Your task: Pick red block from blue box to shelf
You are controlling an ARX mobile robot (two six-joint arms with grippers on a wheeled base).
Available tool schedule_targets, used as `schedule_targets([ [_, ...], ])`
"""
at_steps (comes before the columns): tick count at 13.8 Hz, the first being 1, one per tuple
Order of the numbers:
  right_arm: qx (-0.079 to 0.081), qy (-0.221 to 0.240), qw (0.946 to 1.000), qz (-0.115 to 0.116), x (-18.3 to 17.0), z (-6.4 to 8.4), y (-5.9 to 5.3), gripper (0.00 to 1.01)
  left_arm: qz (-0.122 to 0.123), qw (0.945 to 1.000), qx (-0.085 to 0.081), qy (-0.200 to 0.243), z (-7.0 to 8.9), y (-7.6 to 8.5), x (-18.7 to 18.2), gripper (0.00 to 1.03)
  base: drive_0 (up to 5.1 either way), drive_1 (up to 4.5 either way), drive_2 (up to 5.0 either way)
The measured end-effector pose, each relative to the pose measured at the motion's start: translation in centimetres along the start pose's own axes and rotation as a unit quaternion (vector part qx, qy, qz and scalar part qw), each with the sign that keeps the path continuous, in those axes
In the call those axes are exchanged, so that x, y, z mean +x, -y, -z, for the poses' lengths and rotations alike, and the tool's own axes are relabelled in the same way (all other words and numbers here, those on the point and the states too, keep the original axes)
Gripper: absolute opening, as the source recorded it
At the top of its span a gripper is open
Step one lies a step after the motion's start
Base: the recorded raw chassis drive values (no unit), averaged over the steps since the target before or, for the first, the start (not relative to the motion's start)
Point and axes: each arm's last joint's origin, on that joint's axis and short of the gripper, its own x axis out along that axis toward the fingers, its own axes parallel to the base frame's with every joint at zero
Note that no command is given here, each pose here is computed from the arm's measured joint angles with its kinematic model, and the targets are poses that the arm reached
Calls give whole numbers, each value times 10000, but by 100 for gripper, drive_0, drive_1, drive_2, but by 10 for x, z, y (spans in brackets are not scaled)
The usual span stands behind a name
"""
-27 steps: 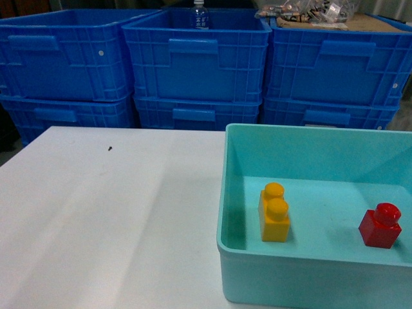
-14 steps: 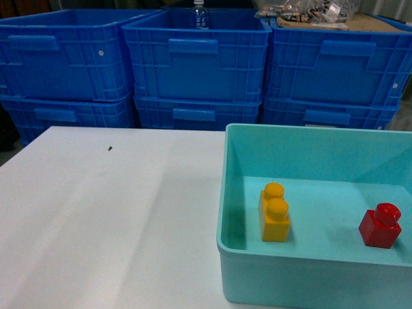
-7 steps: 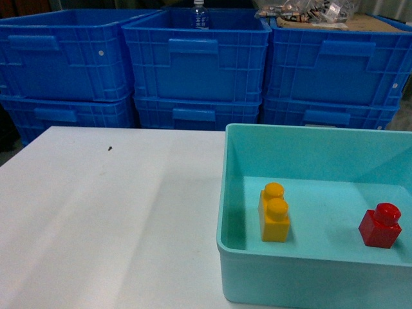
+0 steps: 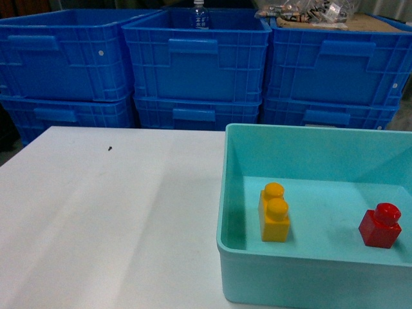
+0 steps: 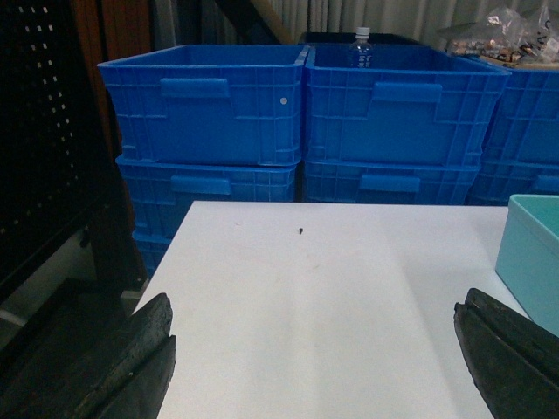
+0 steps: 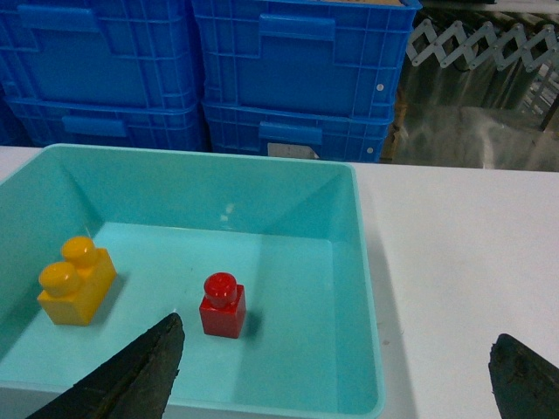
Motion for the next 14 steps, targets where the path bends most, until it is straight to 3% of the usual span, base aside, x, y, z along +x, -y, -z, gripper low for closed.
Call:
schedule_targets([
  [14,0,0,10000,0,0,0,0,98,0,10000,0,0,0,0,0,98,0,0,0],
])
